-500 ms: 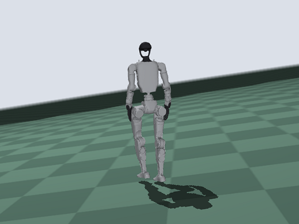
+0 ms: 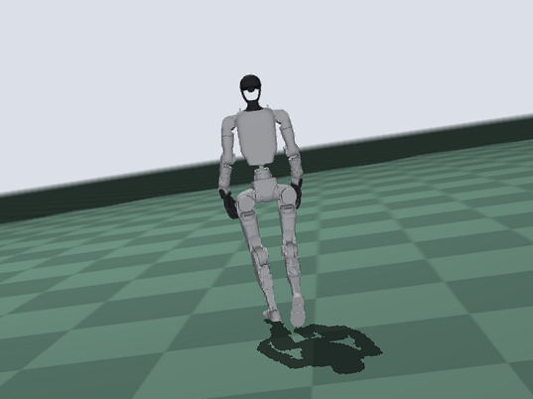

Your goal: Walk run

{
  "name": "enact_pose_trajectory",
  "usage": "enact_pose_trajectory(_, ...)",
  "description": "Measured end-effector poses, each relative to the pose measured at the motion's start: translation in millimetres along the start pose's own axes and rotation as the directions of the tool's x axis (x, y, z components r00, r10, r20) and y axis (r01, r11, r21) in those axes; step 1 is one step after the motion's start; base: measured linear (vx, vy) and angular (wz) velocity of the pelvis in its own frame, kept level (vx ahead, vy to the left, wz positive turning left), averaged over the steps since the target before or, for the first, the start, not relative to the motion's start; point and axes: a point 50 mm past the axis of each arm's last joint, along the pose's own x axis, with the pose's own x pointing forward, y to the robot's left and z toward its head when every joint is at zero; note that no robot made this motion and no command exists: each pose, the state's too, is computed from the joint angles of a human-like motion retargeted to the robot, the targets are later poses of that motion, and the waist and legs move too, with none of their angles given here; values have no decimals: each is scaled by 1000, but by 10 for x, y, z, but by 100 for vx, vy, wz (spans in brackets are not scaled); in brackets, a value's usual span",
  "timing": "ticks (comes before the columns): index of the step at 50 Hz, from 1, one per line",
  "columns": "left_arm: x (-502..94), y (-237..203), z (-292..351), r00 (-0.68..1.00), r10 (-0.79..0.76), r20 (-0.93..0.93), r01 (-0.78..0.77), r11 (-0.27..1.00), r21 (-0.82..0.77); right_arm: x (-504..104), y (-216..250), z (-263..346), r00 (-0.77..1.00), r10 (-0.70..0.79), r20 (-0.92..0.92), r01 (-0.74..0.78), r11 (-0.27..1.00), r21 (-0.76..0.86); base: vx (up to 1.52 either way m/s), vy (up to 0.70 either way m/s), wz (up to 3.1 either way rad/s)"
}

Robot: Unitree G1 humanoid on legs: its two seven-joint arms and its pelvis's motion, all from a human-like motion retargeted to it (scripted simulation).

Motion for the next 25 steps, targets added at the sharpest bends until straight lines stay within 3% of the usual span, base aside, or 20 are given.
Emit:
enact_pose_trajectory(4,4,-57,5,997,-73,-17,74,990,124,-22,-82,66,994,-85,74,74,987,144,64,-1,129)
enact_pose_trajectory(9,34,-140,54,996,-88,-2,86,978,192,-37,-92,113,987,-108,121,82,976,203,54,-8,81)
enact_pose_trajectory(20,87,-279,29,995,-89,-50,96,981,168,-72,-78,24,995,-47,86,29,980,198,57,-21,95)
enact_pose_trajectory(25,96,-360,-45,984,-154,-88,162,983,90,-90,-171,51,985,-128,112,93,956,279,59,-34,119)
